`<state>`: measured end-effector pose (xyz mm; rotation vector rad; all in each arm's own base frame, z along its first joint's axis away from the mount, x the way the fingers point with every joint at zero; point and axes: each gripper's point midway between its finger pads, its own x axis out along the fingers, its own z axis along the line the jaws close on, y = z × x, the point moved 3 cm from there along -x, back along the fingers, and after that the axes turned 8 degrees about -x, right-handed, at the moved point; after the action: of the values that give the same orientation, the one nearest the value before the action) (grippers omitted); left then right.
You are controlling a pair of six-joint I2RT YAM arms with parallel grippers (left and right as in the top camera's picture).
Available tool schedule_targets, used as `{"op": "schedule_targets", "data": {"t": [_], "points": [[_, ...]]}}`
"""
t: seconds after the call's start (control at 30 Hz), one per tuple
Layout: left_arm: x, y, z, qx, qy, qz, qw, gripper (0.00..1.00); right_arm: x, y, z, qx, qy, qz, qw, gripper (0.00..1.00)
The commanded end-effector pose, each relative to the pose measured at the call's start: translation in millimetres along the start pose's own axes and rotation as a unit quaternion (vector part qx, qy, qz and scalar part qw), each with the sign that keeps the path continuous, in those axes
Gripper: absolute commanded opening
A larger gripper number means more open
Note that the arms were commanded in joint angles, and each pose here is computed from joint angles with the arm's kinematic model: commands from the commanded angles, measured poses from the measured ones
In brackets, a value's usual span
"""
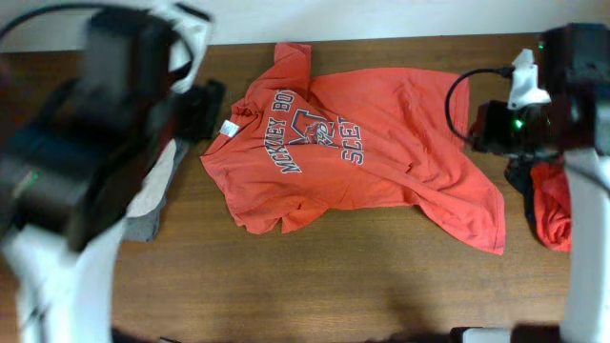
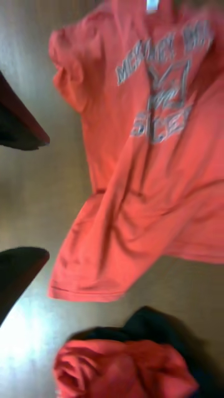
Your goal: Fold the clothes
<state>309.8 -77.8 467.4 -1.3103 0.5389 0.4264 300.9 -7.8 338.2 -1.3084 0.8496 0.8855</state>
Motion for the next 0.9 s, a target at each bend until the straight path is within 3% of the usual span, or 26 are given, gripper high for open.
{"op": "schedule_targets", "data": {"t": [0.0,0.17,0.37,0.5,0.6,0.87], "points": [[-48.7,8.6,18.6,-0.087,-0.008,-0.037,0.996,0.80,-73.9,19.2,14.9,-0.025,0.011,-0.121,0.992,0.60],[-63.4,34.1,27.4,-0.113,-0.025,-0.008,0.993,0.80,-106.4,47.1,13.9,0.004,0.027,-0.172,0.985,0.66],[24.5,82.8,0.9,-0.083,-0.037,0.113,0.989,0.82,-45.6,74.1,-4.4,0.082,0.073,-0.103,0.989,0.75],[99.1,129.2,-44.7,-0.064,0.040,0.179,0.981,0.86,20.8,82.9,-8.1,0.116,0.082,-0.040,0.989,0.76],[141.4,172.5,-81.6,-0.048,0.121,0.227,0.965,0.81,65.6,89.1,-4.3,0.116,0.070,0.007,0.991,0.75],[188.7,259.1,-129.9,0.045,0.220,0.335,0.915,0.69,114.5,87.6,-4.5,0.115,0.074,0.060,0.989,0.75]]}}
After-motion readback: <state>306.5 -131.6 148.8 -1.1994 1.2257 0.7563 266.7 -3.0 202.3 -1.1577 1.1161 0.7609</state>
